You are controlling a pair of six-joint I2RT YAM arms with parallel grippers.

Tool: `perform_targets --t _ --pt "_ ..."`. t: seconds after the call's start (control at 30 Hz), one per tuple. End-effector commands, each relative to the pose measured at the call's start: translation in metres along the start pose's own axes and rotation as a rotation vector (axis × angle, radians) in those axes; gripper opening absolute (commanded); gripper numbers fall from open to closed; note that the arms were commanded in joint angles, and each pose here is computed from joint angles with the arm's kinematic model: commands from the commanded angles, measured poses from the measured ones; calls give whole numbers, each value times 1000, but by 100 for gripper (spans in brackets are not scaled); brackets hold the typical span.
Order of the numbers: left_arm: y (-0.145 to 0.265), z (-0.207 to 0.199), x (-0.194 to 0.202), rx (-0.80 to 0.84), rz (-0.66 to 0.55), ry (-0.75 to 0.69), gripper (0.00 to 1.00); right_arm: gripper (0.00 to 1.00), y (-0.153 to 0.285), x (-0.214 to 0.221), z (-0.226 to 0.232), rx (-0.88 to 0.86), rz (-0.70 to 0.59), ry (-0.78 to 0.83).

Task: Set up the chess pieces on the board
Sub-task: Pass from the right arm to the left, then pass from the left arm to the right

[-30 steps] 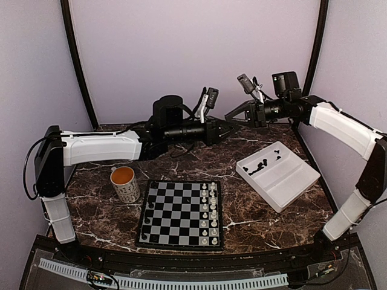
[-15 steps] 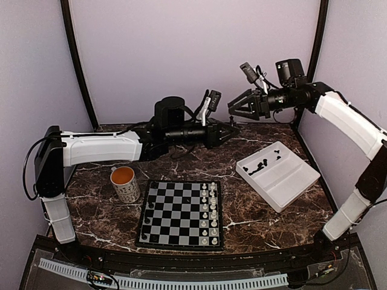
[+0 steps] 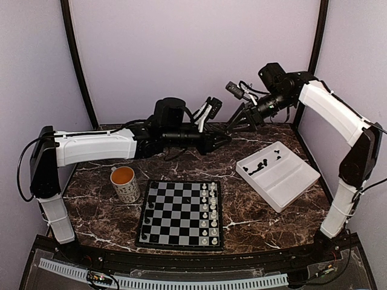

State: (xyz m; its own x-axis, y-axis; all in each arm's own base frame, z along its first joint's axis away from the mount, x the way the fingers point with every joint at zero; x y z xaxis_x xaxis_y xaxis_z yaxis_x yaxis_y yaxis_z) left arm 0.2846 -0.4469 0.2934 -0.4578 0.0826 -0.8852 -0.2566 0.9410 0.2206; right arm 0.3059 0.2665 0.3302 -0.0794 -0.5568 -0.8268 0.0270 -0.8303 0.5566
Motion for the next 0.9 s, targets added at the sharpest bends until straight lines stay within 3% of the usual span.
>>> perform_targets --t 0.0,0.53,0.87 --pt "18 -19 -19 29 -33 -65 3 60 -6 -1 14 -26 39 28" --pt "17 -23 -16 39 -12 -82 3 41 -9 -19 19 -78 -36 19" --pt "19 -22 -16 26 -14 -90 3 15 -13 -16 18 -104 -39 5"
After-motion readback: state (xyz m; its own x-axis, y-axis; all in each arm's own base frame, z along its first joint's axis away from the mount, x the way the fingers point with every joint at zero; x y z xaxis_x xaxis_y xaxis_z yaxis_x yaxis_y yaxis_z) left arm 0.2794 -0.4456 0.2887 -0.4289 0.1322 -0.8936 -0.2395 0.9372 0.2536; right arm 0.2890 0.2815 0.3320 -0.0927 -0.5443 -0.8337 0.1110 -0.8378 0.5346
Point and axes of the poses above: each gripper's point midway between its finger pads, its own y axis back along the fingers, its own z axis along the line the jaws close on, x = y × z, the point moved 4 cm from there along y, back along the fingers, and after that the axes turned 13 degrees about y, right-handed, at the moved point
